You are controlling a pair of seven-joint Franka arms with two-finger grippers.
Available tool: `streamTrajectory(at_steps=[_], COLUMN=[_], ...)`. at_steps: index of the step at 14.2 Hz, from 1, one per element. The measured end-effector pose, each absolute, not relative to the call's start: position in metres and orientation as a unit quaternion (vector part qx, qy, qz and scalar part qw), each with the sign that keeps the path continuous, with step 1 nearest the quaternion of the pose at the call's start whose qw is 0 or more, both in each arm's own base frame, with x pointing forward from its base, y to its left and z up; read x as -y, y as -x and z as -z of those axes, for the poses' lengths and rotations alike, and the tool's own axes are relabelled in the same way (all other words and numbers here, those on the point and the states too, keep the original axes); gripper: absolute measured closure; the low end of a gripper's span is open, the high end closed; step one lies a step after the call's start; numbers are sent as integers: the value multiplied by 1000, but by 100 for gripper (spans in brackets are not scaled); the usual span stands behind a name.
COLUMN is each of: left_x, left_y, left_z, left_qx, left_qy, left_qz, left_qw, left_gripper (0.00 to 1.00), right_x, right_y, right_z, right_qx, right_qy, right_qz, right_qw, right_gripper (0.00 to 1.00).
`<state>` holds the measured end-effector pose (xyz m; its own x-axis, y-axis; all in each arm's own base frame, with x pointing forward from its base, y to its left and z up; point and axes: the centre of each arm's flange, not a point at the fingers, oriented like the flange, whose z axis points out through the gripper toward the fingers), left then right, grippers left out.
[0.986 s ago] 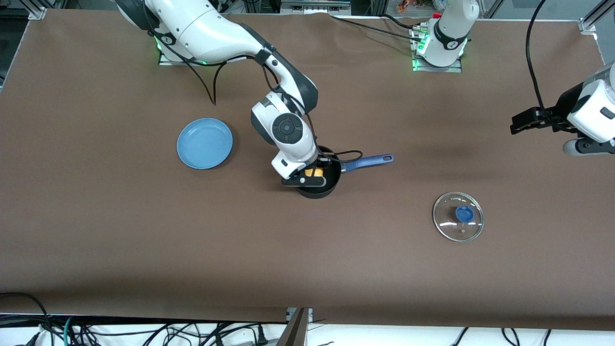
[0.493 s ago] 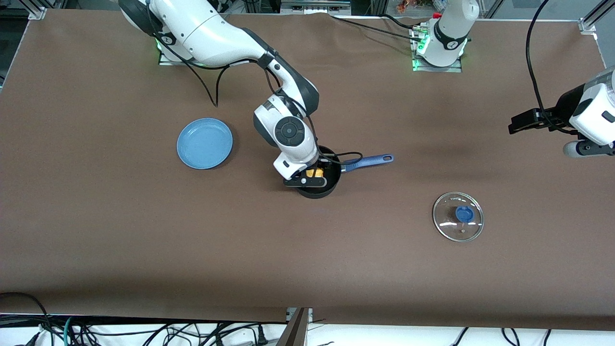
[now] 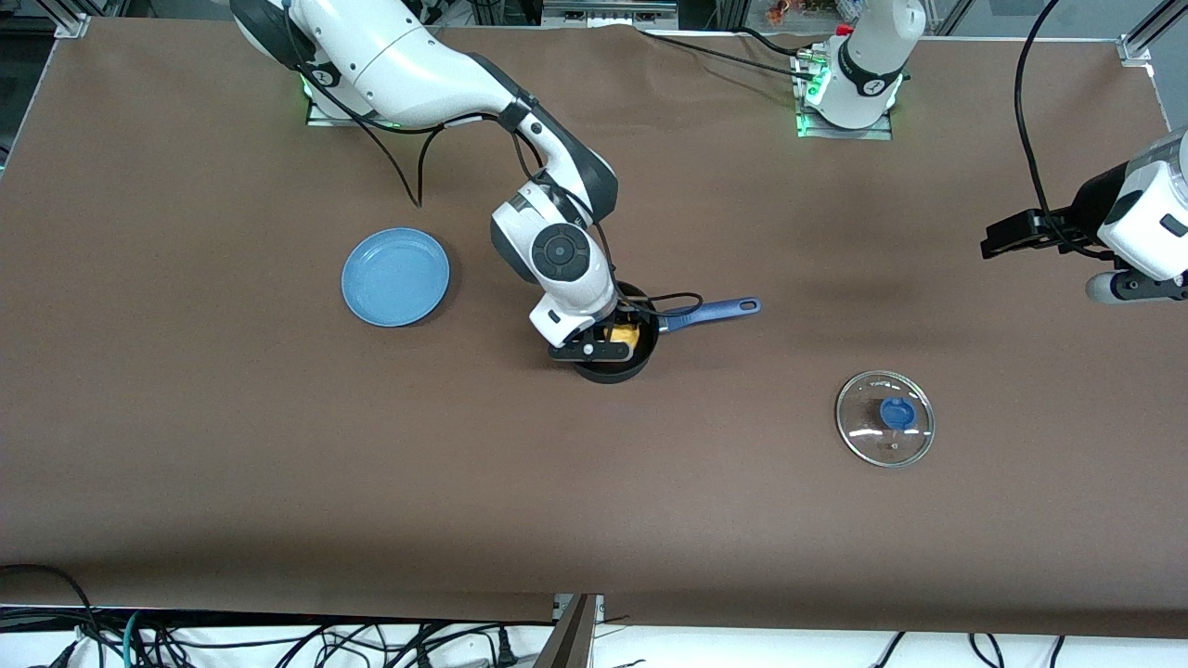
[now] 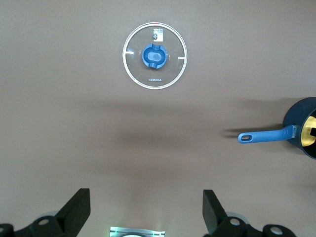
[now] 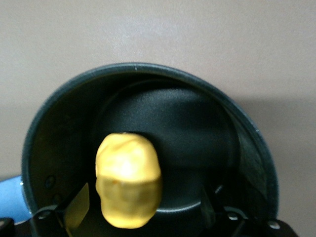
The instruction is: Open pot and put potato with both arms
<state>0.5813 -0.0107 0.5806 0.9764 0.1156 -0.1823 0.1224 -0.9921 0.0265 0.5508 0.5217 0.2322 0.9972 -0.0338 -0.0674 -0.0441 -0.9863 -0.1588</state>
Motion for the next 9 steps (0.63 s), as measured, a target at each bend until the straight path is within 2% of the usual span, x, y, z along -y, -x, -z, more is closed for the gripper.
streamTrajectory(at_steps=[3, 9], left_x=[11, 11], left_y=[-581, -581], left_z=[-580, -580], left_qx=[-60, -59], left_qy=[-994, -994], left_qz=[91, 91], left_qw=[19, 19], left_gripper=[0, 0], right_x=[-499, -383], right_y=[-568, -605], right_z=[-279, -434], right_qx=[-29, -39], right_qy=[998, 999], right_qz=[-31, -17], right_qw=[53, -19], right_gripper=[0, 0])
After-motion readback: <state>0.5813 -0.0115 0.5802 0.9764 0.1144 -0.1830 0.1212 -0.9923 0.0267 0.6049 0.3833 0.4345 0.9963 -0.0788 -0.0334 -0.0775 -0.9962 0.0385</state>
